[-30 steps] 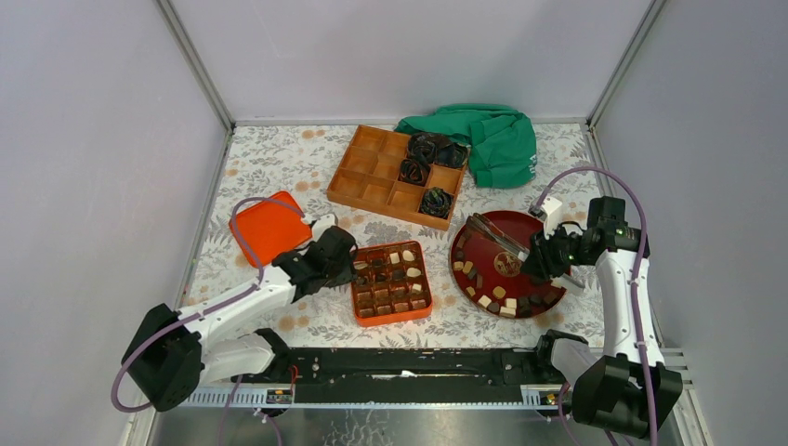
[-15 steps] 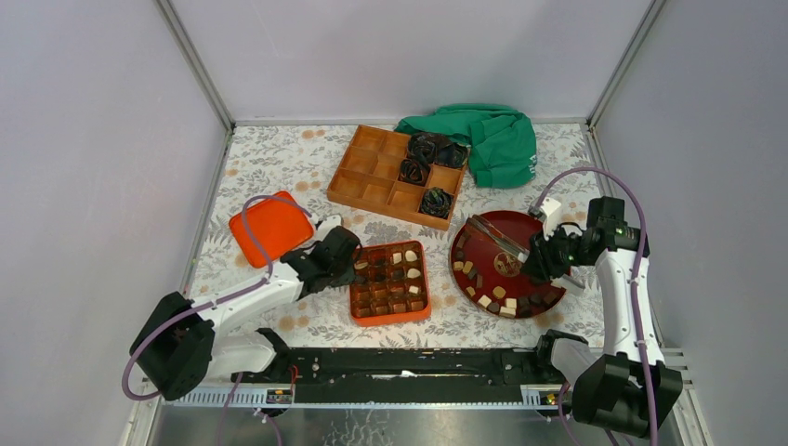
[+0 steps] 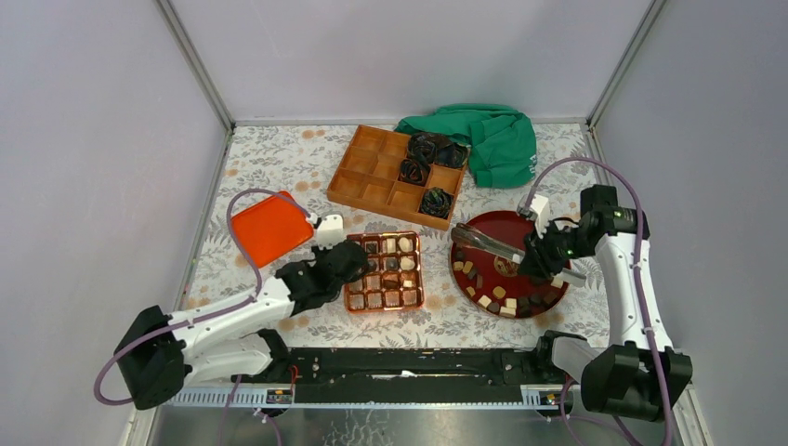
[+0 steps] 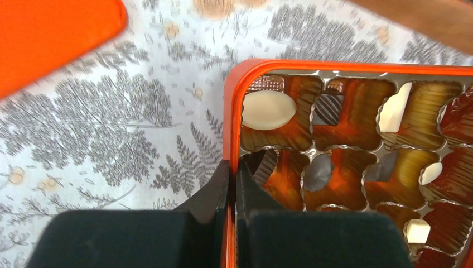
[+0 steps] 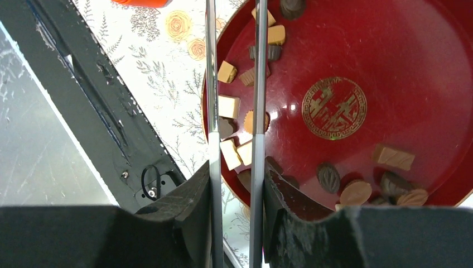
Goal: Pack the chocolate
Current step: Place the fake chocolate in the packing box.
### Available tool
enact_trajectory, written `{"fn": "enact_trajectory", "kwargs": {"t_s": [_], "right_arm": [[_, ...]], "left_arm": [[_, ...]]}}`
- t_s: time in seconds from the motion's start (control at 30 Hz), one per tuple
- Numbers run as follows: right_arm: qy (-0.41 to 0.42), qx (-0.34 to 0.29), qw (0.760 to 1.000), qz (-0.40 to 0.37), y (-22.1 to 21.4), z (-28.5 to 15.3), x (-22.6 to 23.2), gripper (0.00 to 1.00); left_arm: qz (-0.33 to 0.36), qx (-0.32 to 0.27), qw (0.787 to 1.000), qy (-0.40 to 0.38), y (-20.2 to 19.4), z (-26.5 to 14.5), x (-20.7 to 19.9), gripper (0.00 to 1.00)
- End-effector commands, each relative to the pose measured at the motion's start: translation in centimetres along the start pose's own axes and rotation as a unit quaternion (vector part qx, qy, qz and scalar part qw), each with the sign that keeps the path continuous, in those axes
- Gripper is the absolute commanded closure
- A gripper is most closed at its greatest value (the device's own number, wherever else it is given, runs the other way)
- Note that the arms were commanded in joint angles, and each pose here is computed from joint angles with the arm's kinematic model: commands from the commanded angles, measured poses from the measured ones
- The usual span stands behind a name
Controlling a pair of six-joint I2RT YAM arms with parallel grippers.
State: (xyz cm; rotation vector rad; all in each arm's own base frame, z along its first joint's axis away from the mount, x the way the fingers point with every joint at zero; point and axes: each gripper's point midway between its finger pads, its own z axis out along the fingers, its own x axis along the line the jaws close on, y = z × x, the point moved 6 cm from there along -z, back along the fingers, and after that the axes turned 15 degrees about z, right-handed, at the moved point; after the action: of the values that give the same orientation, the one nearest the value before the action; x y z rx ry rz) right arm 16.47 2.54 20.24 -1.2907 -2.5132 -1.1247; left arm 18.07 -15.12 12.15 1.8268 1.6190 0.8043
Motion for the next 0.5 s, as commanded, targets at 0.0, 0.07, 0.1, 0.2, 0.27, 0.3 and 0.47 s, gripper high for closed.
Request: {"fn": "enact_trajectory", "kwargs": {"t_s": [0.0, 0.07, 0.1, 0.2, 0.27, 0.3, 0.47], "right_arm": [[0.015, -0.013, 0.998, -0.064, 1.9, -1.0, 1.7, 0.96], [0.018, -0.017, 0.996, -0.085, 2.4, -1.3, 2.3, 0.96], [0.02, -0.02, 0.995, -0.094, 2.7, -1.4, 2.6, 0.96], [0.023, -0.032, 0.992, -0.12, 3.4, -1.7, 3.3, 0.96], [0.026, -0.037, 0.99, -0.135, 3.7, -1.8, 3.7, 0.96], [0.029, -0.038, 0.989, -0.142, 3.8, -1.8, 3.9, 0.96], [0.038, -0.057, 0.981, -0.18, 4.5, -1.8, 4.9, 0.95]], "left_arm": [[-0.064, -0.181, 0.98, 0.059, 6.1, -2.3, -0.2, 1.0], [-0.068, -0.218, 0.971, 0.067, 6.6, -3.0, -0.3, 1.0], [-0.068, -0.235, 0.967, 0.067, 6.7, -3.5, -0.5, 1.0], [-0.072, -0.262, 0.959, 0.075, 6.9, -4.1, -0.5, 1.0], [-0.074, -0.27, 0.957, 0.079, 7.0, -4.3, -0.5, 1.0], [-0.075, -0.273, 0.956, 0.08, 6.9, -4.4, -0.5, 1.0], [-0.081, -0.279, 0.953, 0.084, 6.6, -4.5, -0.2, 1.0]]}}
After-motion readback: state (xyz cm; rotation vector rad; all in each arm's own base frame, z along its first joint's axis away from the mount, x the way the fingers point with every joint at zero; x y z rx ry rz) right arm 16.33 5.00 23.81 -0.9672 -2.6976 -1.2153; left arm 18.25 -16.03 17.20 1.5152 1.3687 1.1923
